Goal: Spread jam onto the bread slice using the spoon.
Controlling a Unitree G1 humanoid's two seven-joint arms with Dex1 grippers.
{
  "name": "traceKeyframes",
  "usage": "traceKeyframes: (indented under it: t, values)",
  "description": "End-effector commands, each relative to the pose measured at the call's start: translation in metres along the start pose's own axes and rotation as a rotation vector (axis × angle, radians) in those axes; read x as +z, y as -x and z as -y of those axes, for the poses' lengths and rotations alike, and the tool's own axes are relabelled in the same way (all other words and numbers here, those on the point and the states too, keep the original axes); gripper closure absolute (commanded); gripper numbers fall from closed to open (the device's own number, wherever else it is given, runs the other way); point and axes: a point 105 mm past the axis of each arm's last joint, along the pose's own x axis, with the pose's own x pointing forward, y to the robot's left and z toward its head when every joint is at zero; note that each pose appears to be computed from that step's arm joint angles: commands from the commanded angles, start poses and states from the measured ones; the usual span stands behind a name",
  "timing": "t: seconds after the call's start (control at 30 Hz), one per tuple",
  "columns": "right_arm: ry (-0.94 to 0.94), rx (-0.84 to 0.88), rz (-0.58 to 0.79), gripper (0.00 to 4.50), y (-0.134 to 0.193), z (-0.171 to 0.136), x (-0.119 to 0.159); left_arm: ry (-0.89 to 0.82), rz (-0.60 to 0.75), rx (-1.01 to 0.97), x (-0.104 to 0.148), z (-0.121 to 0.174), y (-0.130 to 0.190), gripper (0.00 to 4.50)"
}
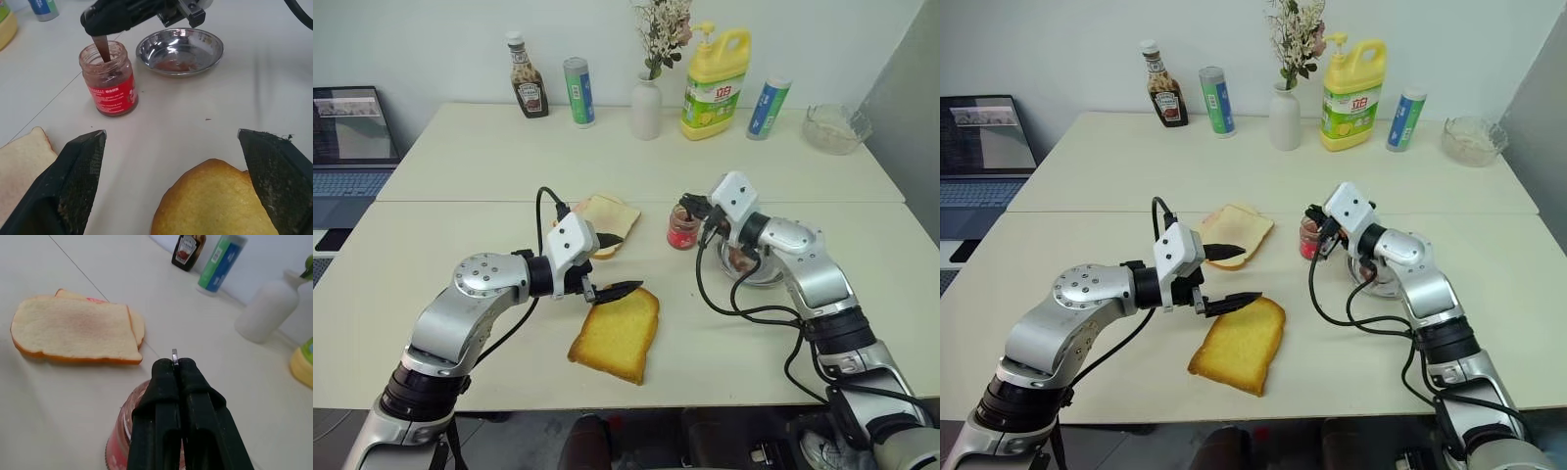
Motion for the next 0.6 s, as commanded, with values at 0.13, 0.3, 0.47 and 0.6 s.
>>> traceKeyframes:
  t: [0.13,0.3,0.47,0.6]
  values:
    - [-0.149,-0.055,0.009,4.47,-0.001,0.011,0.011,-0.041,0.023,0.011,0.008,-0.001,0.000,0.00]
    - [-0.309,-0.079,0.009,4.47,-0.001,0.014,0.014,-0.040,0.028,0.026,0.008,-0.002,-0.001,0.00]
    - [-0.441,-0.113,-0.001,4.47,0.000,0.020,0.010,-0.041,0.031,0.038,0.008,-0.005,-0.002,0.00]
    - [-0.570,-0.122,0.011,4.47,0.000,0.020,0.011,-0.048,0.042,0.048,0.010,-0.008,-0.005,0.00]
